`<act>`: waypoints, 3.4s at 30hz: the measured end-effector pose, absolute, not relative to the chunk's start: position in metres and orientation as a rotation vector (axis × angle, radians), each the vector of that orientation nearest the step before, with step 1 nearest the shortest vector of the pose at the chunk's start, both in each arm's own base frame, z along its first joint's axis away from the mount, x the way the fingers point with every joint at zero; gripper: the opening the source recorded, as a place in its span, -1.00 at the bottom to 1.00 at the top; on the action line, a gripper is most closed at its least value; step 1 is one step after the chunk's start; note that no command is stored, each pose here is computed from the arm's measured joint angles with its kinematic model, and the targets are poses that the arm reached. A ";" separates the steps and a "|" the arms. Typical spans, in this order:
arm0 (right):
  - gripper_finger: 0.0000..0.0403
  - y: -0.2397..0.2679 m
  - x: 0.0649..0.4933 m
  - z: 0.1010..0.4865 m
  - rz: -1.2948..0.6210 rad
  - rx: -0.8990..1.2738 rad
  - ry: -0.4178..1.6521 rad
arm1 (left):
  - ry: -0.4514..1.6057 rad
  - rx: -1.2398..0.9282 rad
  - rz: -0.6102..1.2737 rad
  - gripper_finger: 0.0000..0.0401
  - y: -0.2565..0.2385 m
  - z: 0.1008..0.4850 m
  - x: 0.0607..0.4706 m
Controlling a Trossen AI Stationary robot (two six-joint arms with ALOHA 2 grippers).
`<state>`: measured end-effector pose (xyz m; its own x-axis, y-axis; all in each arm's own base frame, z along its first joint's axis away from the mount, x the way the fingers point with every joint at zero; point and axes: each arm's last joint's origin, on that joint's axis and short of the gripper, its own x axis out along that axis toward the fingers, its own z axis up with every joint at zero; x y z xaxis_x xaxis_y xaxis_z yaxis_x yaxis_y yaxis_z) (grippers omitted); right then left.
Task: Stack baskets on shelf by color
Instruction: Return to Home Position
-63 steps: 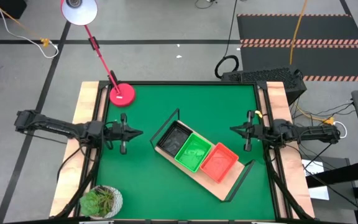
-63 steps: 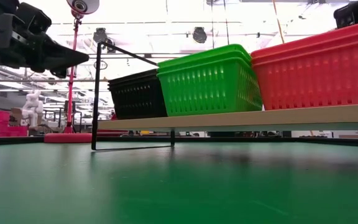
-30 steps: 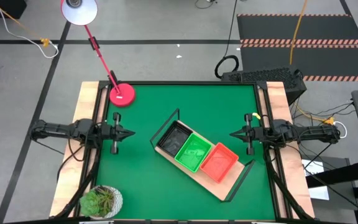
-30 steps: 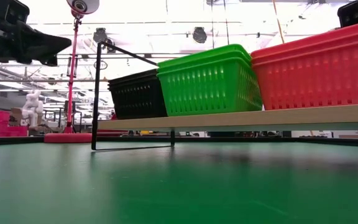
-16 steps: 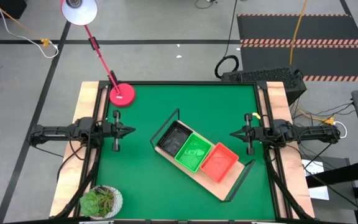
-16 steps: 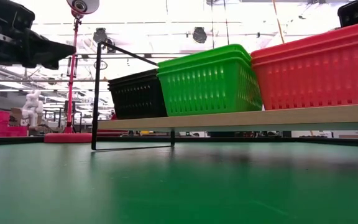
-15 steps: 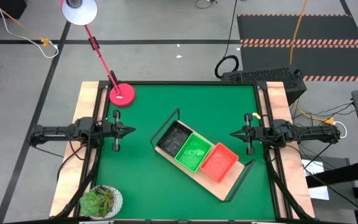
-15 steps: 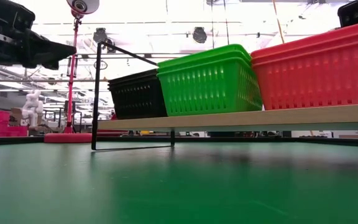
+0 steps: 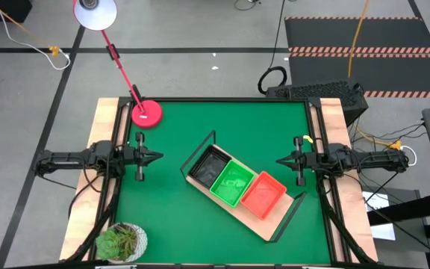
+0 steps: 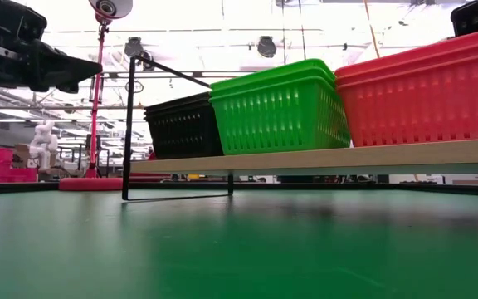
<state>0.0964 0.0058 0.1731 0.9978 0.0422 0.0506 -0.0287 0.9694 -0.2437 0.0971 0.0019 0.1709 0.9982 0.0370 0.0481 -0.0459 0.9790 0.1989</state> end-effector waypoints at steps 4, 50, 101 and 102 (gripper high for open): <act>-1.00 0.006 0.096 0.173 0.036 -0.245 -0.056 | -0.045 0.201 0.043 -0.83 0.002 0.171 0.097; -1.00 0.006 0.096 0.173 0.036 -0.245 -0.056 | -0.046 0.201 0.043 -0.82 0.002 0.171 0.097; -1.00 0.006 0.096 0.173 0.036 -0.245 -0.056 | -0.046 0.201 0.043 -0.82 0.002 0.171 0.097; -1.00 0.006 0.096 0.173 0.036 -0.245 -0.056 | -0.046 0.202 0.043 -0.82 0.002 0.171 0.097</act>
